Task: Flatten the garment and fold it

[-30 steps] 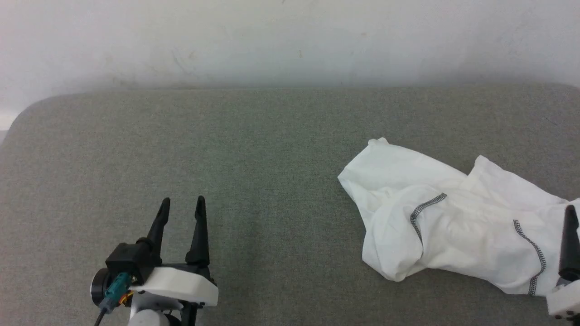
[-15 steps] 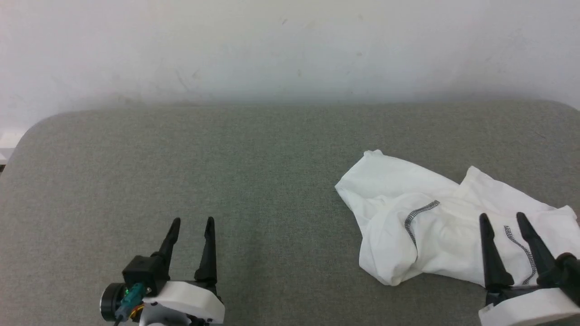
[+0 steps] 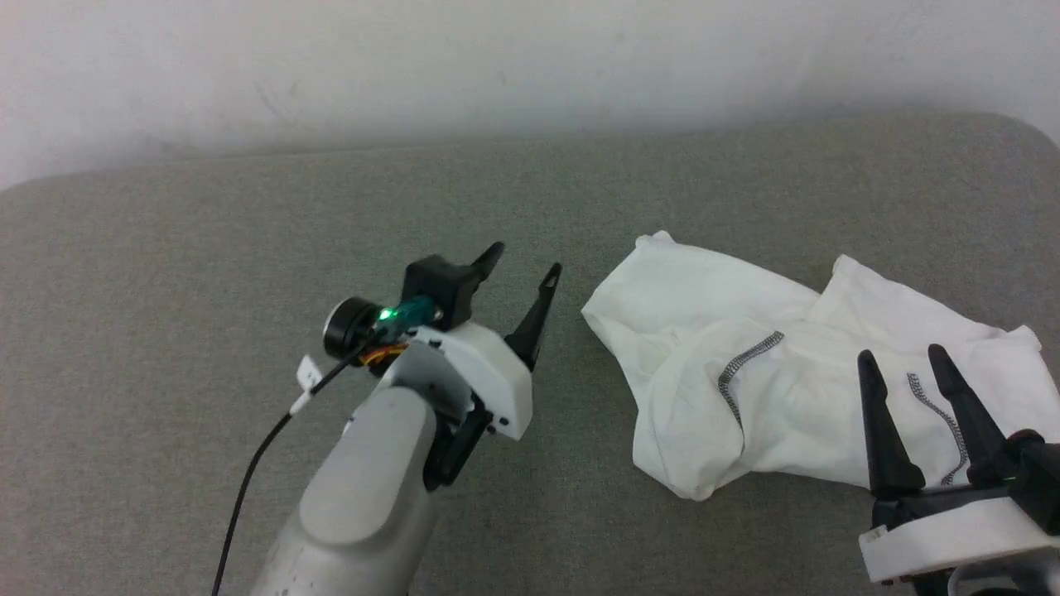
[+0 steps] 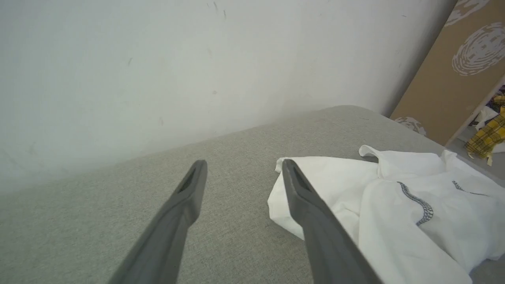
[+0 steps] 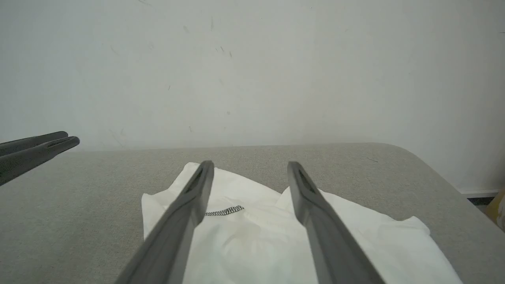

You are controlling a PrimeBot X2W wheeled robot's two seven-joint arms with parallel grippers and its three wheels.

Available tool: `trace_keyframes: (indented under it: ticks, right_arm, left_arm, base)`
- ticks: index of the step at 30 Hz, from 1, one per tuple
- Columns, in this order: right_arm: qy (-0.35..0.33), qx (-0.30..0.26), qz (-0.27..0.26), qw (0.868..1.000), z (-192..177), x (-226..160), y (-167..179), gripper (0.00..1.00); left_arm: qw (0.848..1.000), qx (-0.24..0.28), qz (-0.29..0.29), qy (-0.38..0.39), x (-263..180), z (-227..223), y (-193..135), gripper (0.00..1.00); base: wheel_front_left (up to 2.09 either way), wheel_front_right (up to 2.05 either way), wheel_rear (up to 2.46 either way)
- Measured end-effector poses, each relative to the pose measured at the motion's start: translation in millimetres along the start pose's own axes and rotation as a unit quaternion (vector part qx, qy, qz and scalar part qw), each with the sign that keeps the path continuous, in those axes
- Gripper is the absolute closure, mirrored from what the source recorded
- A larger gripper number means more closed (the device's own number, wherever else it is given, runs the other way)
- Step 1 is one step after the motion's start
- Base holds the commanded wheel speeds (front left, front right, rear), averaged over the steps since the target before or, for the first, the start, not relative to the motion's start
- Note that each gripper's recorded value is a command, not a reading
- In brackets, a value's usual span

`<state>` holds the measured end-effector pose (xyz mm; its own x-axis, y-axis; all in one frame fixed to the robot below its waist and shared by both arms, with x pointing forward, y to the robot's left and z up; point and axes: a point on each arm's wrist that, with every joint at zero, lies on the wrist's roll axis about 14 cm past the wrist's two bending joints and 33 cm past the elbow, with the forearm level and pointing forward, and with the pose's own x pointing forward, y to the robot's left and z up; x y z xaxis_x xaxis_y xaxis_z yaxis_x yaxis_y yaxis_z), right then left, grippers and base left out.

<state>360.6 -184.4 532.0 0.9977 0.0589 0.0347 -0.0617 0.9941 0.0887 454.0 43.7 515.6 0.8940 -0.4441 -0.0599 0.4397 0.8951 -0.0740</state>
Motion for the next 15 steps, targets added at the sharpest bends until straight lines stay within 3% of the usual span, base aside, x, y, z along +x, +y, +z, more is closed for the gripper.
trace_keyframes:
  ticks: [7, 10, 15]
  right_arm:
    - [0.025, 0.001, -0.017, 1.000, -17, 9, -11, 0.00]
    - [0.037, 0.004, -0.028, 0.999, -26, 9, -18, 0.00]
    - [0.051, 0.015, -0.046, 0.997, -37, 4, -28, 0.00]
  left_arm:
    - [0.989, 0.012, -0.088, 0.119, 48, -41, -37, 0.00]
    - [0.972, 0.018, -0.119, 0.201, 51, -76, -53, 0.00]
    - [0.930, 0.036, -0.151, 0.332, 38, -129, -68, 0.00]
  base:
    - [0.00, 0.00, 0.00]
    - [0.00, 0.00, 0.00]
    - [0.00, 0.00, 0.00]
